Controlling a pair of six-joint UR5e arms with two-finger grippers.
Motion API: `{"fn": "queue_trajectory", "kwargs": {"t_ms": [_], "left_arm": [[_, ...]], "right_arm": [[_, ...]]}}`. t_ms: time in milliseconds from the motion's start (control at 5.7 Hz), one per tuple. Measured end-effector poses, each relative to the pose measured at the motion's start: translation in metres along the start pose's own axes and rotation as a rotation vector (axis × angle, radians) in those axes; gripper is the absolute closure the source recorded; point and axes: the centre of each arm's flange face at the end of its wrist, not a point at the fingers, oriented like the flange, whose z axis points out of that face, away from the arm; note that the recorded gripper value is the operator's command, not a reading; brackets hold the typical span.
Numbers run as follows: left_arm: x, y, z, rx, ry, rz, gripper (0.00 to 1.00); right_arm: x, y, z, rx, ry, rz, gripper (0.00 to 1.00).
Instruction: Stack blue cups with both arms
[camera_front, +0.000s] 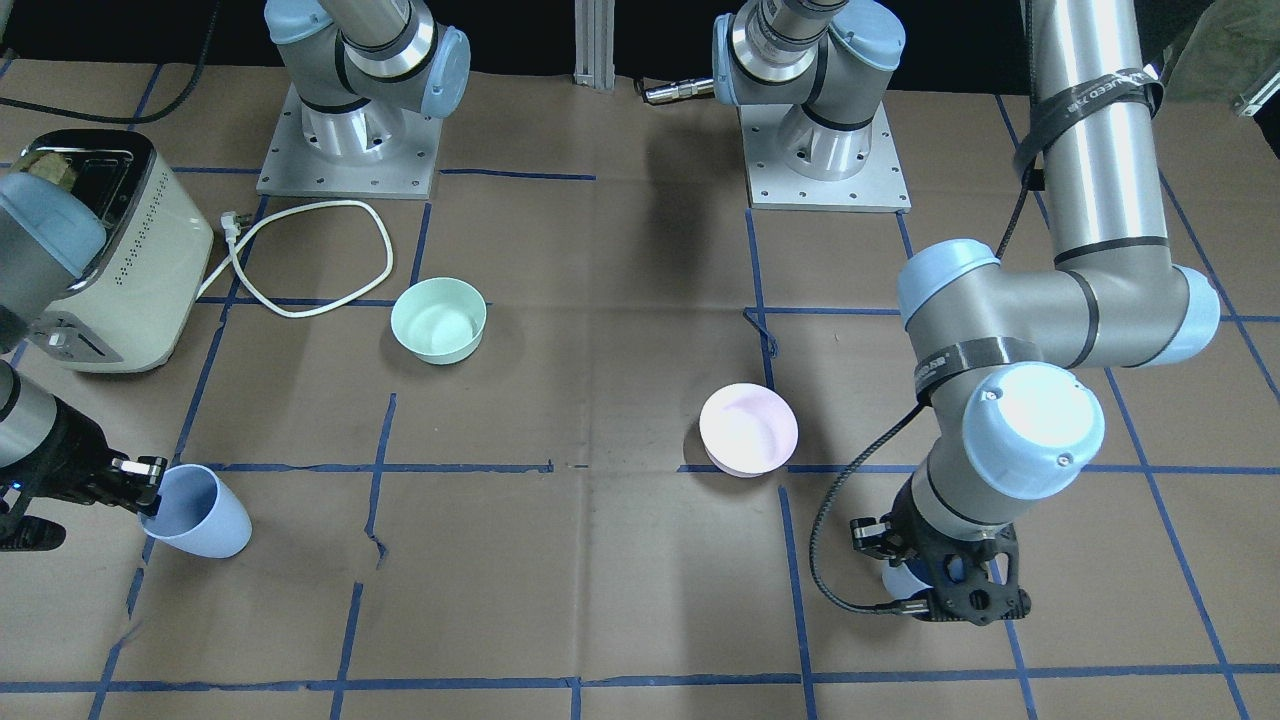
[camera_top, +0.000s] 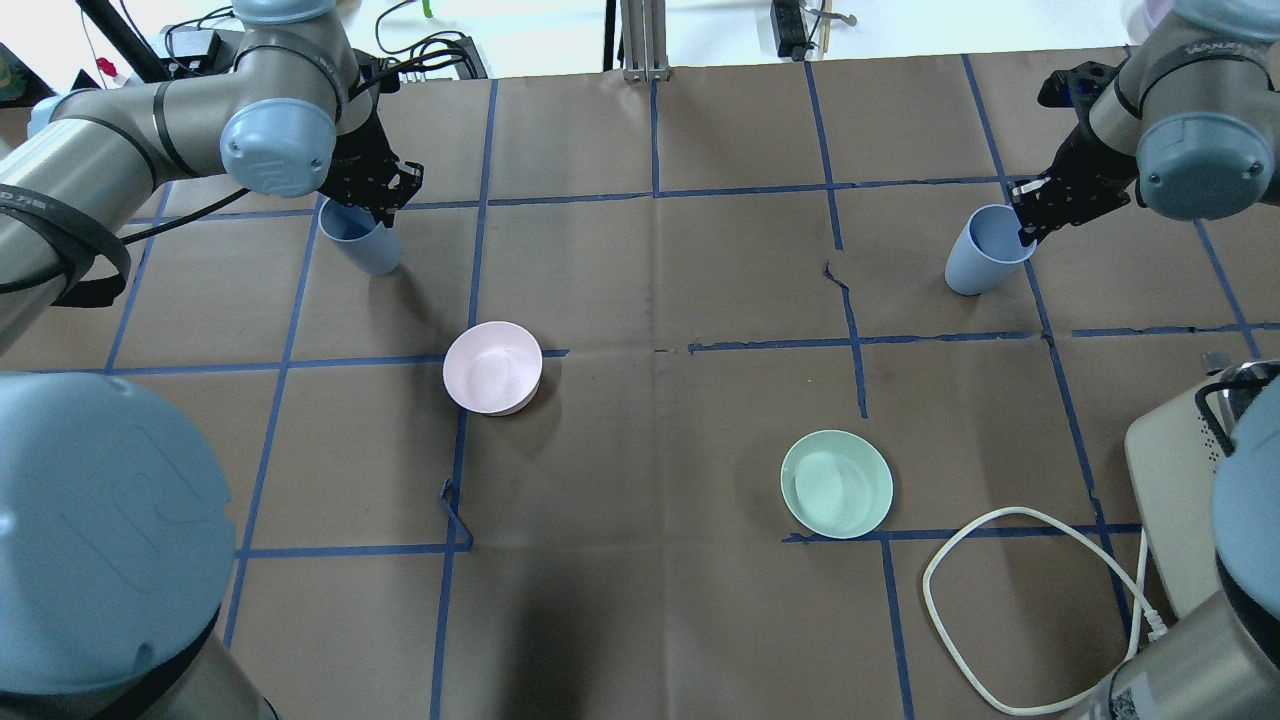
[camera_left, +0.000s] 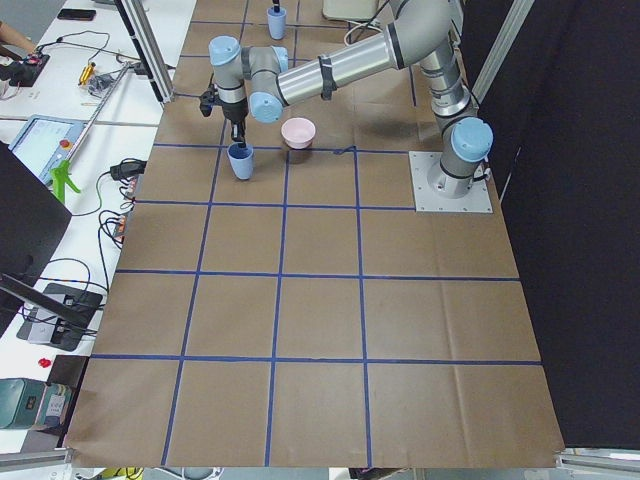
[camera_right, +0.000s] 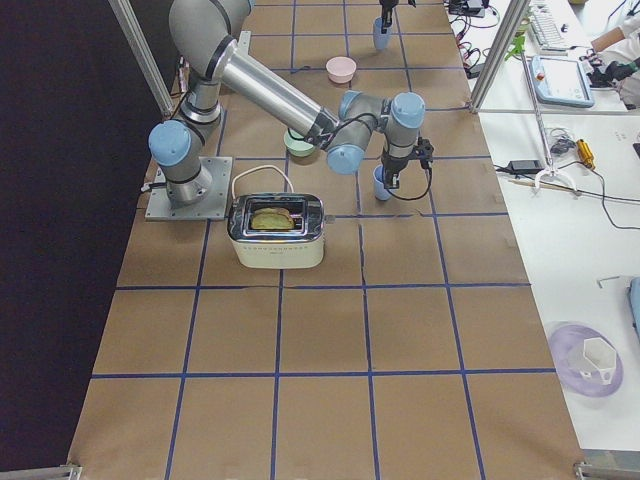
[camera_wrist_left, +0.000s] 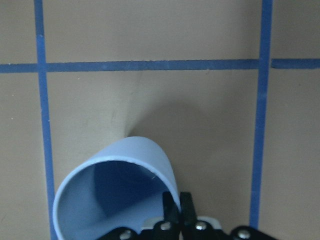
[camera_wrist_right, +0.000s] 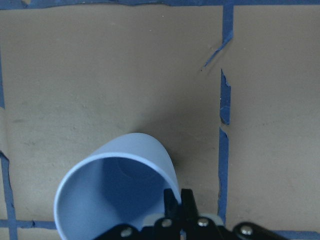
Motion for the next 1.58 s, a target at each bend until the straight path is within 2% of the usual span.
{"fn": "queue_trajectory", "kwargs": {"t_ms": [175,351,526,702,877,1053,1228,1579], "left_arm": [[0.043,0.004,-0.016,0.026,0.008,-0.023,1.00],[0.098,0.010,-0.028,0.047,0.057,-0.098,1.00],[0.160,0.023,-0.037,0.060,0.125,-0.200,0.99],[0.219,0.039,-0.038,0.082,0.172,-0.275,0.97],[0.264,0.051,-0.031,0.110,0.208,-0.308,0.91],[0.288,0.058,-0.022,0.129,0.224,-0.303,0.60],[0.295,0.061,-0.016,0.133,0.220,-0.276,0.03],[0.294,0.064,-0.020,0.145,0.207,-0.230,0.02]], "right_arm": [[-0.001,-0.004,-0.012,0.022,0.006,0.005,0.94],[-0.005,-0.010,-0.046,0.053,0.020,0.006,0.94],[-0.018,-0.013,-0.100,0.061,0.031,0.002,0.93],[-0.034,-0.006,-0.160,0.030,0.039,0.016,0.94],[-0.046,0.009,-0.207,-0.018,0.043,0.049,0.94],[-0.052,0.019,-0.227,-0.053,0.039,0.074,0.93],[-0.053,0.023,-0.232,-0.066,0.034,0.083,0.93],[-0.054,0.024,-0.227,-0.079,0.028,0.084,0.93]]}}
